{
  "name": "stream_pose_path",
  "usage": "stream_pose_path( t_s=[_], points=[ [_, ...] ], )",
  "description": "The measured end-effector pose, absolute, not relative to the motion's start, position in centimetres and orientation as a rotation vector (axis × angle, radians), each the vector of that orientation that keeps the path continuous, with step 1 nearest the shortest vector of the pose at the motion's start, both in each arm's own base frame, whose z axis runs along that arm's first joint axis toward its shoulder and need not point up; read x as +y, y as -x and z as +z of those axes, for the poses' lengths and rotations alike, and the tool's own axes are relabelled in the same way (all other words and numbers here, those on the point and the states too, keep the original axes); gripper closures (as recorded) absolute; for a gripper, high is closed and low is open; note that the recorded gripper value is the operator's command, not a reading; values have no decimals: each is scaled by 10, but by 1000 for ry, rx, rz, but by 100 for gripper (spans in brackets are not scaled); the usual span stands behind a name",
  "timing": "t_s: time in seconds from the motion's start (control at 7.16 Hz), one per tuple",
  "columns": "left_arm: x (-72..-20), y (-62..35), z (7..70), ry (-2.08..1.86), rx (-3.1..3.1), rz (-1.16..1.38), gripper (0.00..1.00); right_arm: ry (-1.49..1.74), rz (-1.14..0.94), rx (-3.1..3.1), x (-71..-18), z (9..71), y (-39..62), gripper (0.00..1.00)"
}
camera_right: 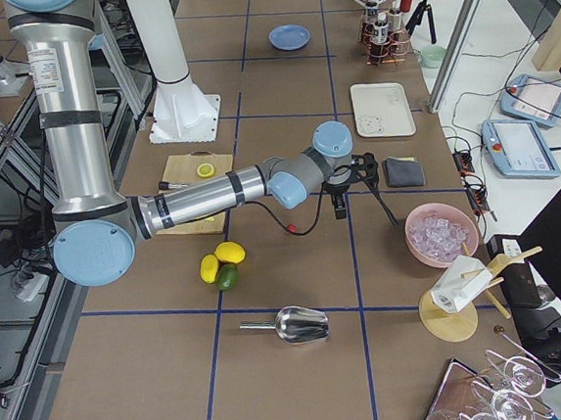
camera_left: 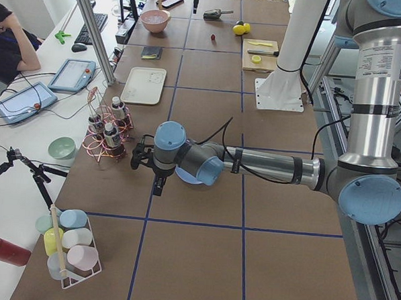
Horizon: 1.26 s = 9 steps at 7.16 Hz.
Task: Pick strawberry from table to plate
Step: 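Lower the left gripper to the rim of the light blue plate and grip it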
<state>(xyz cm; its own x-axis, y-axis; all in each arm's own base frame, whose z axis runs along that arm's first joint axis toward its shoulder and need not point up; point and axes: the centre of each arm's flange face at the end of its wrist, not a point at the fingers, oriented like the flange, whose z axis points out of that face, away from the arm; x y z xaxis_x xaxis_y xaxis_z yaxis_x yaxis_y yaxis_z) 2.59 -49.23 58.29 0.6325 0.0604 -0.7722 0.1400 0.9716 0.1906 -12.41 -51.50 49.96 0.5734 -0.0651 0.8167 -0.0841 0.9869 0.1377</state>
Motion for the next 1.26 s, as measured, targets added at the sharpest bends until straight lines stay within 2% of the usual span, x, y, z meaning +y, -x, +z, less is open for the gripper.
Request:
stream_pose_path(
  t_s=[0.56, 1.12, 1.26],
  points=[
    [-428, -157, 617, -255, 977, -155, 1, -184, 16, -954, -506, 498, 127, 0],
    [-407, -205, 634, -240, 967, -166, 15, -192, 28, -954, -489, 493, 120, 0],
    [-405, -207, 638, -233, 962, -163, 26, -192, 29, -955, -488, 493, 120, 0]
  ],
)
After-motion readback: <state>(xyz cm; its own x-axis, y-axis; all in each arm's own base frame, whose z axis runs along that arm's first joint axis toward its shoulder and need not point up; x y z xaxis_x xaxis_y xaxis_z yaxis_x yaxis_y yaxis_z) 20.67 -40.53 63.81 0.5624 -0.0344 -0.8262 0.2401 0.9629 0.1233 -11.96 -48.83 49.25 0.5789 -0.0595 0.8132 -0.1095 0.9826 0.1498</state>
